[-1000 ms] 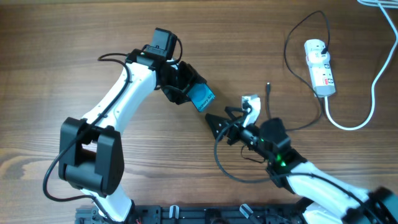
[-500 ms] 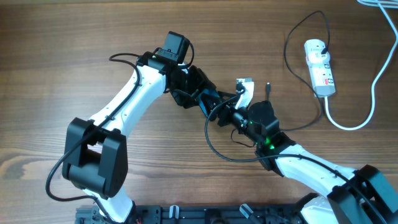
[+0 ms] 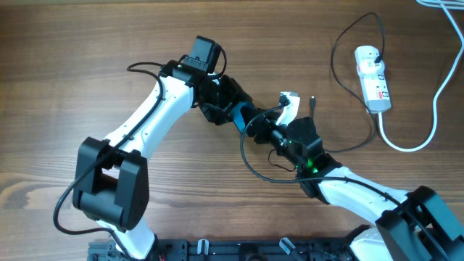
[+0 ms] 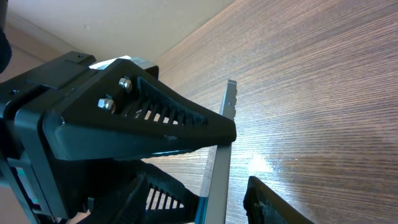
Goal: Plug charger to phone and switch on socket
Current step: 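Grasp the phone's edge with the right gripper, taking it from the left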
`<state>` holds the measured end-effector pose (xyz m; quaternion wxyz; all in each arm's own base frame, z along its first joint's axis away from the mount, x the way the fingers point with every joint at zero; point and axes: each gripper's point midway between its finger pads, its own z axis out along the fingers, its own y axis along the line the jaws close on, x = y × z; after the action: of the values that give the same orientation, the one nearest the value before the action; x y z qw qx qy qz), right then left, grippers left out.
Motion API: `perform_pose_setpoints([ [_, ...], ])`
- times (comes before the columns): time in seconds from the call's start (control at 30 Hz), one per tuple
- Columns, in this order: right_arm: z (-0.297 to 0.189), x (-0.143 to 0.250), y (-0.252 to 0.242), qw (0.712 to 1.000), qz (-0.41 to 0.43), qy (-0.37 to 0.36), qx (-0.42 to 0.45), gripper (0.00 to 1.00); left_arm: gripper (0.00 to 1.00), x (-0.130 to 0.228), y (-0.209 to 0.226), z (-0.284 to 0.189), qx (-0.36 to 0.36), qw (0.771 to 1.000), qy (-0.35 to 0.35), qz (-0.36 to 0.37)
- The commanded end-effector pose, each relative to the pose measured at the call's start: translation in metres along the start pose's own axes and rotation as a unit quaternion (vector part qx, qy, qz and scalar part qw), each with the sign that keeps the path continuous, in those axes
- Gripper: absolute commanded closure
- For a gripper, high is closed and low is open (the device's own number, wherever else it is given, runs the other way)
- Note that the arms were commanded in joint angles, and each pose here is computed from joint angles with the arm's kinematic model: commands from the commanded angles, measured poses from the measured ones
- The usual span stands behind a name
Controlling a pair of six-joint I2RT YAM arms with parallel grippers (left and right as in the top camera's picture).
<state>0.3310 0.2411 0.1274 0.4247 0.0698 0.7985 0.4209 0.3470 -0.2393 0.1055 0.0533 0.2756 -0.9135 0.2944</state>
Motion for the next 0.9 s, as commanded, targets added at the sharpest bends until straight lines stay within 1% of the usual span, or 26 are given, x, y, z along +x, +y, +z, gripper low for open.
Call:
perform_pose_setpoints([
  [0.0,0.004,0.0,0.003,1.0,0.003,-0.006,0.001,0.49,0.6,0.004,-0.018,-0.015,0.026,1.0,-0.01,0.006],
  [0.13,0.005,0.0,0.001,1.0,-0.001,-0.011,0.01,0.5,0.6,0.005,-0.019,-0.015,0.029,1.0,-0.004,0.006],
  [0.23,0.005,0.001,0.001,1.0,-0.003,-0.01,0.01,0.53,0.6,0.006,-0.019,-0.015,0.029,1.0,-0.003,0.006],
  [0.4,0.005,-0.001,-0.001,1.0,-0.004,-0.015,0.015,0.54,0.61,0.008,-0.021,-0.015,0.034,0.999,0.003,0.008],
  [0.57,0.008,0.006,-0.008,1.0,-0.001,-0.005,0.023,0.57,0.62,0.01,-0.022,-0.015,0.037,0.999,0.008,0.008],
  [0.7,0.01,0.006,-0.007,1.0,-0.002,-0.007,0.018,0.58,0.62,0.01,-0.022,-0.015,0.037,0.999,0.01,0.008],
  [0.87,0.01,0.003,-0.003,1.0,-0.002,-0.013,0.011,0.62,0.62,0.01,-0.022,-0.015,0.037,0.999,0.01,0.008],
])
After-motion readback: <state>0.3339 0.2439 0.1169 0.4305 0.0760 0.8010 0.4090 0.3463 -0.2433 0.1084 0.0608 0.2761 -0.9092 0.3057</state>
